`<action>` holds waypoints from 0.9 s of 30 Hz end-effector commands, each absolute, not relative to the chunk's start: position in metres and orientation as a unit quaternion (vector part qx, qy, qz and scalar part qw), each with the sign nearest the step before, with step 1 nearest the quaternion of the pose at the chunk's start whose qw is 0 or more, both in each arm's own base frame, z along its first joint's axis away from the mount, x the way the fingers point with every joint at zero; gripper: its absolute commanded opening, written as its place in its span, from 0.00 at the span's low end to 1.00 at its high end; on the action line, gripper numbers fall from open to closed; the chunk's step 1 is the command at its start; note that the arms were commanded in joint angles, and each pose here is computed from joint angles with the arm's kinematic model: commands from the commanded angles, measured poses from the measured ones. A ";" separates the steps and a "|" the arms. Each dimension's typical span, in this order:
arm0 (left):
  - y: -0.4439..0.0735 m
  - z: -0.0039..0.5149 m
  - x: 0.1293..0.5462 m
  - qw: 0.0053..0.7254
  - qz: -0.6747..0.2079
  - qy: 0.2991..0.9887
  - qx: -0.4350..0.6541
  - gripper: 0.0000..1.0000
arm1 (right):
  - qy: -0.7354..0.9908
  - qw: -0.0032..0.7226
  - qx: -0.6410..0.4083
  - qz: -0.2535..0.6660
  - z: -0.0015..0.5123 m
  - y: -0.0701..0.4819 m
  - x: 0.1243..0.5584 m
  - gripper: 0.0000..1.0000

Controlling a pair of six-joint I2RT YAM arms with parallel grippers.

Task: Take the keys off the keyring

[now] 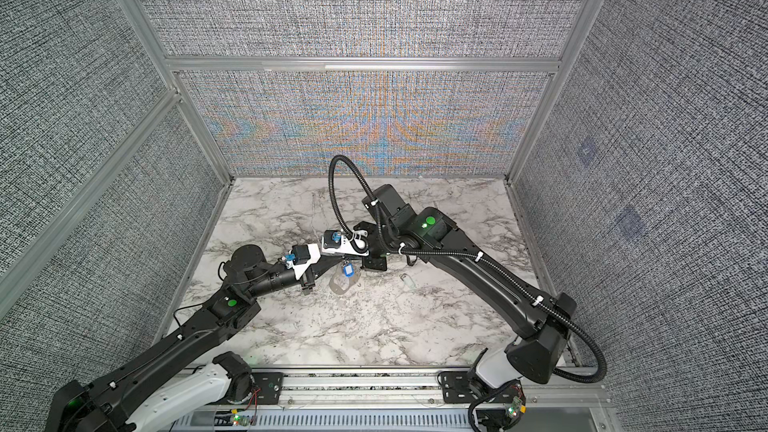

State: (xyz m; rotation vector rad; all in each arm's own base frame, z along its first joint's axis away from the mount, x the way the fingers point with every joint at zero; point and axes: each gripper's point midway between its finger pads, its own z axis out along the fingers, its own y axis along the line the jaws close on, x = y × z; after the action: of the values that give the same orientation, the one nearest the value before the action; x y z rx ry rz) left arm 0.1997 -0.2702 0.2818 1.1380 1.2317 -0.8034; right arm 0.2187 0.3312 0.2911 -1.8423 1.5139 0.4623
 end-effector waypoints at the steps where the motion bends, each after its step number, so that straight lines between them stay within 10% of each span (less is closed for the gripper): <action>1: -0.269 0.298 0.199 0.618 -0.358 0.516 0.473 0.00 | 0.585 0.362 -0.706 0.167 0.294 0.327 0.223 0.12; 8: -0.269 0.299 0.197 0.614 -0.366 0.516 0.471 0.00 | 0.594 0.382 -0.690 0.159 0.296 0.315 0.229 0.23; 27: -0.272 0.302 0.193 0.612 -0.377 0.505 0.478 0.00 | 0.574 0.362 -0.695 0.239 0.300 0.330 0.209 0.16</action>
State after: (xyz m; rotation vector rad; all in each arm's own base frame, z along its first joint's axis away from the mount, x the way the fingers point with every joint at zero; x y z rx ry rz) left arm 0.1955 -0.2716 0.2890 1.1077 1.2246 -0.8689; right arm 0.2135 0.3274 0.2972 -1.7838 1.4917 0.5791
